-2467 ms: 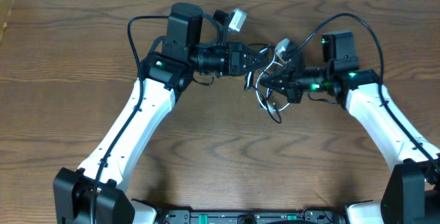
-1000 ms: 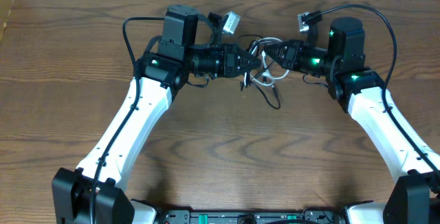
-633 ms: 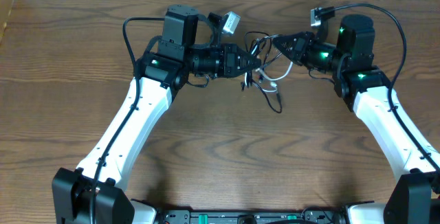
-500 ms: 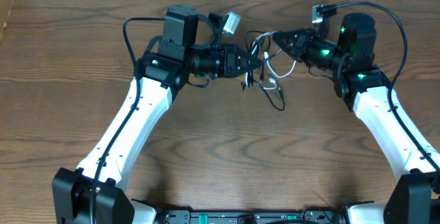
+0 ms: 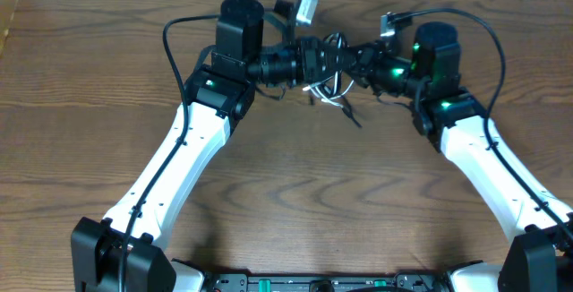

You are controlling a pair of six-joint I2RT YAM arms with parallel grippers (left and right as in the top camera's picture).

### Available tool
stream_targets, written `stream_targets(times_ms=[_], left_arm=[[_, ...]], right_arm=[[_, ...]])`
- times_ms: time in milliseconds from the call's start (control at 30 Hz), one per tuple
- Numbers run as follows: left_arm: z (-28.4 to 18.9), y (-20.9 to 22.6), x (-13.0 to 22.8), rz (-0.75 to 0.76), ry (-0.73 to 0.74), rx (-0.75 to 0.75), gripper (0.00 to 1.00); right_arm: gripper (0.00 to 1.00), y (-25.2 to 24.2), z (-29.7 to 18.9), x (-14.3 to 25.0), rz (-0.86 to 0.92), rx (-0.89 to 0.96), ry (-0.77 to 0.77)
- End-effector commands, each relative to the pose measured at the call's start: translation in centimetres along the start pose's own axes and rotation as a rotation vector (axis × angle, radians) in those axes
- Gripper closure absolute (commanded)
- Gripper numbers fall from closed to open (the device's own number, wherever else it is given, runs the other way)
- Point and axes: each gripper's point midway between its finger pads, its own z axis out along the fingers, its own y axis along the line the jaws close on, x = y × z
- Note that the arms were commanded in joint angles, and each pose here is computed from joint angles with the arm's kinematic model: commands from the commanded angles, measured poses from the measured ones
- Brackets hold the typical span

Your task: Untangle cables

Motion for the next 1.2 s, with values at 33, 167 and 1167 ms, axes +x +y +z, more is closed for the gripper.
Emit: stream_targets(times_ms=[33, 167, 1167], left_arm=[[0.0, -1.4, -1.8, -0.121, -0.060, 0.029, 0.93], [-0.4, -0.7, -2.7, -0.136, -0.106, 0.002, 0.92], [-3.9, -3.8, 1.6, 0.141, 0.205, 0.271, 0.92]], right_arm=[[0.99, 1.5, 0.4, 0.4, -0.004, -0.021, -0.020], [0.68, 1.1, 0.3, 0.4, -0.003, -0.006, -0.013], [0.22, -3.1, -3.7, 0.4, -0.655, -0.010, 0.148]])
